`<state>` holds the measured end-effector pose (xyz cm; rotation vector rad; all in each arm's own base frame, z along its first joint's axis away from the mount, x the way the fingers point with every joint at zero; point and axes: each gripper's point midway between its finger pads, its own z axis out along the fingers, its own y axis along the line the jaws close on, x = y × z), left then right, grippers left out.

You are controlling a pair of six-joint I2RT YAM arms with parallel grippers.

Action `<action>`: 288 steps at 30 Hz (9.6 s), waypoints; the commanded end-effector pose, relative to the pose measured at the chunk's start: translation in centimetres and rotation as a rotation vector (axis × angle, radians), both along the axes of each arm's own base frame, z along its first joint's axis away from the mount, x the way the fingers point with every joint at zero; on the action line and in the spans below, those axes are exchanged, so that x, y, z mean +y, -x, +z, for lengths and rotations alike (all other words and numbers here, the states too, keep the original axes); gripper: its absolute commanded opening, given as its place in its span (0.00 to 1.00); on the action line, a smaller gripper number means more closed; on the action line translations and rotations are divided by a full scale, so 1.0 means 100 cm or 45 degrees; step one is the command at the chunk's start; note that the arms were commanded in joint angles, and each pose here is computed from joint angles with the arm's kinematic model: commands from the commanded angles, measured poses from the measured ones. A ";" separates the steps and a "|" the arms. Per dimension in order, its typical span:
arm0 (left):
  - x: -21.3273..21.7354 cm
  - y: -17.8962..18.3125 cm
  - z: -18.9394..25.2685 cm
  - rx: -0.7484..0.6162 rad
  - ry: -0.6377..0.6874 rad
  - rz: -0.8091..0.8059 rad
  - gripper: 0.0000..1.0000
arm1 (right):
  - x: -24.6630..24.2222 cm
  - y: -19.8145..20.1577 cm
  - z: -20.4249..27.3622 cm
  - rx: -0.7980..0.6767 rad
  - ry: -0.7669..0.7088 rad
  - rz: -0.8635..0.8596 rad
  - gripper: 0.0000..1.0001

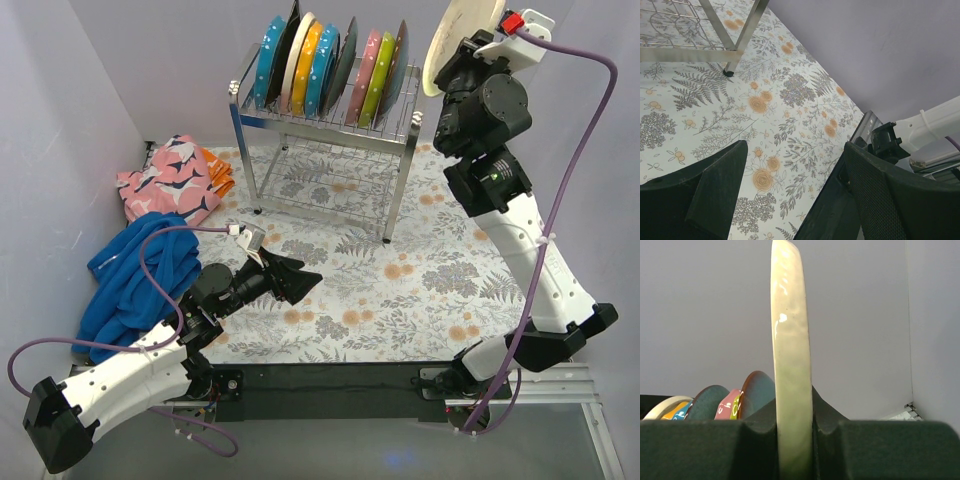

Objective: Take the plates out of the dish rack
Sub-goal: Unload the plate from the dish rack, then place the plate at the corner of the board, then unload the plate from the dish rack.

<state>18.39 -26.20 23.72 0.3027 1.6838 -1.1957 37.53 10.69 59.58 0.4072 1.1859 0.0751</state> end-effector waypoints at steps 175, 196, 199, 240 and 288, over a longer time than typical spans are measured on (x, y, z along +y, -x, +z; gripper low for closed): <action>-0.005 -0.016 -0.044 0.052 -0.166 0.071 0.76 | -0.193 -0.114 -0.508 0.921 -1.125 0.106 0.57; -0.008 -0.011 -0.042 0.058 -0.148 0.033 0.76 | -0.023 -0.001 -0.188 0.380 -0.192 0.447 0.64; -0.008 -0.011 -0.041 0.055 -0.145 0.031 0.76 | 0.008 0.011 -0.156 0.326 -0.126 0.472 0.65; -0.008 -0.003 -0.029 0.030 -0.101 -0.003 0.76 | 0.087 -0.041 -0.075 0.368 0.362 -0.247 0.47; -0.007 -0.003 -0.028 0.024 -0.095 0.003 0.76 | 0.067 -0.064 -0.081 0.345 0.317 -0.302 0.01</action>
